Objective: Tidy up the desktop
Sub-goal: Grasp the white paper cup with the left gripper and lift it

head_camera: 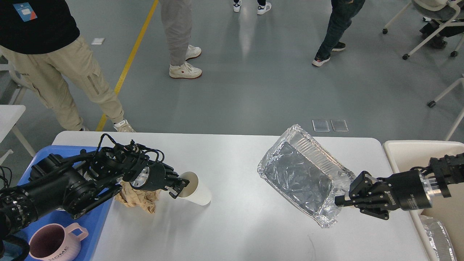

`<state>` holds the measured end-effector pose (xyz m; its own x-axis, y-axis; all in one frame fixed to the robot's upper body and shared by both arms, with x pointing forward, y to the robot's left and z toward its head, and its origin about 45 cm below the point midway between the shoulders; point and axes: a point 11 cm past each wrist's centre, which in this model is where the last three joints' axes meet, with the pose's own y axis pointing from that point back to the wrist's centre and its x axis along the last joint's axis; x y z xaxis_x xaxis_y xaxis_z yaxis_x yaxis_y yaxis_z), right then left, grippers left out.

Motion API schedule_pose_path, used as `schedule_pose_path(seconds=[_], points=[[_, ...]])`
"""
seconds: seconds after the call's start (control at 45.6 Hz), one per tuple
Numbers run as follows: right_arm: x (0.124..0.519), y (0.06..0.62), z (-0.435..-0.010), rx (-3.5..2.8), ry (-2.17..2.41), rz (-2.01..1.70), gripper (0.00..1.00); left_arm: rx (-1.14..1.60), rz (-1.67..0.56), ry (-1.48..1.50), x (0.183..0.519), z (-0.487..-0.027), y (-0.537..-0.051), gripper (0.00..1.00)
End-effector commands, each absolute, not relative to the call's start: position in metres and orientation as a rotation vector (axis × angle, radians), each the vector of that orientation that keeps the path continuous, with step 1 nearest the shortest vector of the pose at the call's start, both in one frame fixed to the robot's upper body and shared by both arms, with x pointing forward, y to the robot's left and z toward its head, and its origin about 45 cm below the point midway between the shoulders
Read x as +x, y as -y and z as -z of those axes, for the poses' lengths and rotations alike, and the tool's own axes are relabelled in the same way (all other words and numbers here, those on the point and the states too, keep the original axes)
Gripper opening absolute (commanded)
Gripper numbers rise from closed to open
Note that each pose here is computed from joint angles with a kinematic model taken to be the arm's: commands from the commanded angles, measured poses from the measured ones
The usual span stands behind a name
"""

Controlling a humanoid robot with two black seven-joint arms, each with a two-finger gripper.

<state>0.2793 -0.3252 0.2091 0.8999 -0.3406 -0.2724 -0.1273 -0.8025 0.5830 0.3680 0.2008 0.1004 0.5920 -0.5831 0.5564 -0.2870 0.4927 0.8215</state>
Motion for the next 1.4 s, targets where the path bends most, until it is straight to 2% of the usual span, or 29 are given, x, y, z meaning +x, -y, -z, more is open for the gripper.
schedule_pose_path(seconds=[0.0,0.175,0.373,0.789,0.965,1.118,1.381], points=[[0.279,0.325,-0.208,2.486,0.335,0.497,0.0,1.076,0.218,0.963,0.368,-0.101,-0.203,0.0],[0.279,0.326,-0.208,2.484,0.338,0.496,0.0,1.099,0.155,0.951,0.377,-0.113,-0.23,0.0],[0.279,0.329,-0.202,2.45,0.332,0.488,0.0,1.011,-0.039,0.899,0.385,-0.155,-0.269,0.0],[0.286,0.322,-0.201,2.384,0.3,0.442,0.0,0.827,-0.45,0.825,0.363,-0.253,-0.36,0.02],[0.288,0.314,-0.2,2.39,0.278,0.433,0.0,0.777,-0.627,0.753,0.348,-0.27,-0.401,0.03],[0.289,0.314,-0.202,2.392,0.277,0.427,0.0,0.734,-0.663,0.813,0.347,-0.308,-0.405,0.03],[0.295,0.307,-0.209,2.408,0.267,0.394,0.0,0.787,-0.489,0.948,0.37,-0.38,-0.37,0.05]])
